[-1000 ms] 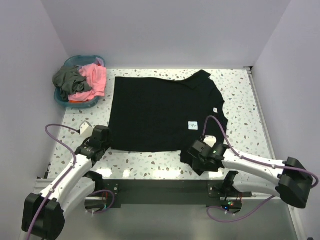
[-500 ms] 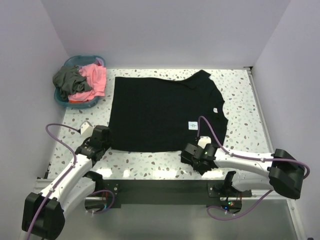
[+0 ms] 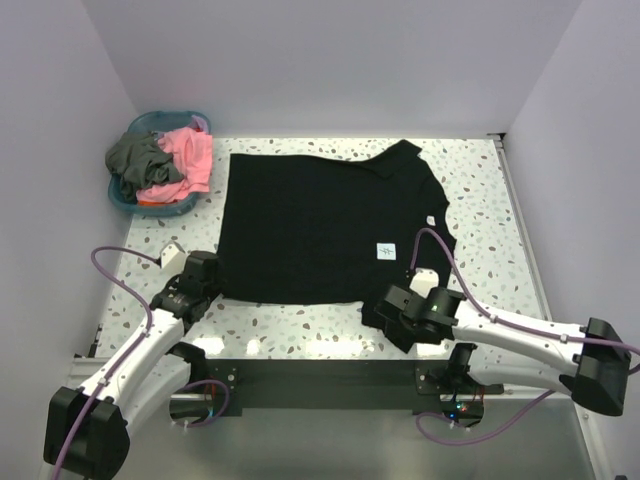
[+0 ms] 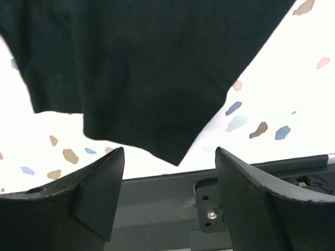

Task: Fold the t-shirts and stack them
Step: Fold the tshirt

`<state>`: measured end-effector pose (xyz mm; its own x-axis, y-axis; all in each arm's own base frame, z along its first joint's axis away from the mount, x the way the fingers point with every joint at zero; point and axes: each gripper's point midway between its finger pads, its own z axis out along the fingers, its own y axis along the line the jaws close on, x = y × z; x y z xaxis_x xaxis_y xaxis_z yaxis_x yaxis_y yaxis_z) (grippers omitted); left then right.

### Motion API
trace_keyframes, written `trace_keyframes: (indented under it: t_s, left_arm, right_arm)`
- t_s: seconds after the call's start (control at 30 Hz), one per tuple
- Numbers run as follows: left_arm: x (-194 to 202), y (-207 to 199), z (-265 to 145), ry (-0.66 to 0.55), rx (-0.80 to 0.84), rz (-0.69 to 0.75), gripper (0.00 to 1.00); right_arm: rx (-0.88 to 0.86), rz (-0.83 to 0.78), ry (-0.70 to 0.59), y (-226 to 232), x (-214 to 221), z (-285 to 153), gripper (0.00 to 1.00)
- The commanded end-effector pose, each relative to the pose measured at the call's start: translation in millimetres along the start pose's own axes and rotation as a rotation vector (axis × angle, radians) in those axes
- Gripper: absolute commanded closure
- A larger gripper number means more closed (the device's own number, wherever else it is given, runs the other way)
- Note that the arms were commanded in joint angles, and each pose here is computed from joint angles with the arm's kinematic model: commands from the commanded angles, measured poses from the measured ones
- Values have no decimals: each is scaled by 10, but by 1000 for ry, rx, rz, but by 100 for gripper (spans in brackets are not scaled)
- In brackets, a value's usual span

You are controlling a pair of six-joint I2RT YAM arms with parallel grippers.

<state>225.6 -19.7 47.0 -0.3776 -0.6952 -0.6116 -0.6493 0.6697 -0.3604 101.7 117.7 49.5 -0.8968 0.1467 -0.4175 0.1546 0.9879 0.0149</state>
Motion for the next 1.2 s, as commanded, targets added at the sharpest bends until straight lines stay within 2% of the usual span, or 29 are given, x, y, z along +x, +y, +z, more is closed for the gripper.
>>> trace_keyframes:
  t_s: [0.0,0.17,0.33,0.57,0.63,0.67,0.73,0.77,0.87,1.0,1.17]
  left_arm:
    - [-132,-154,-29,-37,44,-1,100]
    - [-119,-172,-30,-30,53,-1,100]
    - [-112,-168,-32,-29,57,1,100]
    - [-127,-161,-54,-35,61,-2,100]
    - [-126,-145,-56,-36,57,-1,100]
    - [-131,-142,-61,-38,57,0,100]
    - [-138,-135,-70,-42,57,-1,100]
    - [-143,-133,-73,-44,57,-2,100]
    - [-164,-137,-93,-49,59,-1,100]
    - [-180,-119,-109,-54,53,0,100]
    - [-197,-122,-151,-52,57,-3,100]
  right_arm:
    - [37,37,-26,14,-55,32,26]
    - [77,86,-41,3,-67,182,22]
    - [58,107,-17,90,-5,327,26]
    - [127,86,60,32,228,552,29]
    - [132,89,60,8,234,548,37]
    - [136,80,58,-26,240,546,47]
    - [97,93,48,9,205,488,59]
    - [100,91,47,-16,198,455,74]
    - [89,93,31,-49,120,308,91]
    - [102,71,-25,-168,-40,118,100]
    - [44,88,-99,-207,-288,-232,100]
